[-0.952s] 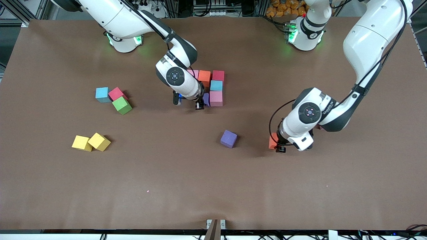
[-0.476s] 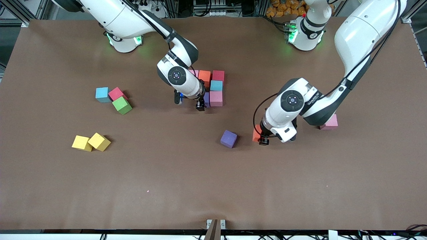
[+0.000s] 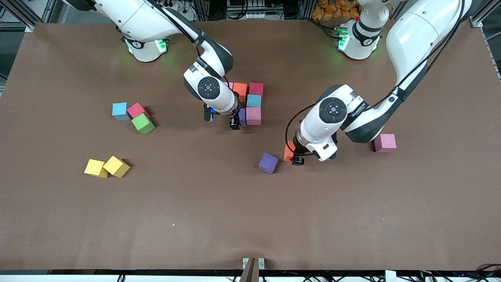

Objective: Form number 2 with 11 blocks

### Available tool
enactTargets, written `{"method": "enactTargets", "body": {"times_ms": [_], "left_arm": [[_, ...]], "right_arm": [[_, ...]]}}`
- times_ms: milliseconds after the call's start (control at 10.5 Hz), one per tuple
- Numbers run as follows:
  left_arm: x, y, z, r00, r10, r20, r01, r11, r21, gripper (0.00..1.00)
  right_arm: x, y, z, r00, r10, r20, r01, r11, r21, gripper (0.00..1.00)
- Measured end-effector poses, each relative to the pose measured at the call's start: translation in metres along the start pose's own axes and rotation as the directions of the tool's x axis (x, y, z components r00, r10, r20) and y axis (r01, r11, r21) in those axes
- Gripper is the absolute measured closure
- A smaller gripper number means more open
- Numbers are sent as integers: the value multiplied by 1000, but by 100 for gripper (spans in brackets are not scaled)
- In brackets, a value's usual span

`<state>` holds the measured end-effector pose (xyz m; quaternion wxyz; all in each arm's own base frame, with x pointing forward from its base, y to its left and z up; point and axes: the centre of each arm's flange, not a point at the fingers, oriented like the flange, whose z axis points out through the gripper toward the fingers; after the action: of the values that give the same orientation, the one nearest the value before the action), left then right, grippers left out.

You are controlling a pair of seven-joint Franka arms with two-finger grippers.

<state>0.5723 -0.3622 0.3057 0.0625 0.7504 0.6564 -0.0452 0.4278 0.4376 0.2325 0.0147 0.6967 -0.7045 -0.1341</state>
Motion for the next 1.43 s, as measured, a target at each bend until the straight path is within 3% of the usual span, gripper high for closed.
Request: {"method": "enactTargets", "body": {"times_ms": [190, 381, 571, 762, 952, 1143, 1333, 1429], "left_arm": [[-22, -7, -2, 1000, -16, 12, 16, 1000, 1, 38], [-51, -17, -5, 999, -33, 34, 33, 999, 9, 38], [-91, -35, -5, 998, -45, 51, 44, 999, 22, 38], [-129, -58, 3, 997, -62, 46, 60, 998, 36, 38], [-160, -64, 15, 994, -102, 36, 101, 994, 31, 38], [-195, -74, 33, 992, -123, 30, 122, 992, 44, 38], [-224, -87, 40, 992, -123, 29, 122, 992, 41, 38], [-239, -95, 43, 993, -114, 31, 113, 993, 40, 38]], "right_arm": [[2, -10, -50, 1000, 17, -3, -17, 999, 38, 0], [17, -19, -85, 996, -80, -29, 81, 995, 51, 0], [47, -30, -108, 965, -251, -74, 253, 967, 15, 0], [114, -72, -140, 902, -424, -75, 428, 903, 37, 0], [183, -107, -161, 794, -602, -81, 607, 793, 57, 0], [231, -126, -174, 635, -765, -104, 772, 632, 64, 0], [286, -139, -183, 462, -878, -123, 887, 460, 47, 0], [324, -144, -184, 392, -911, -128, 920, 391, 34, 0]]}}
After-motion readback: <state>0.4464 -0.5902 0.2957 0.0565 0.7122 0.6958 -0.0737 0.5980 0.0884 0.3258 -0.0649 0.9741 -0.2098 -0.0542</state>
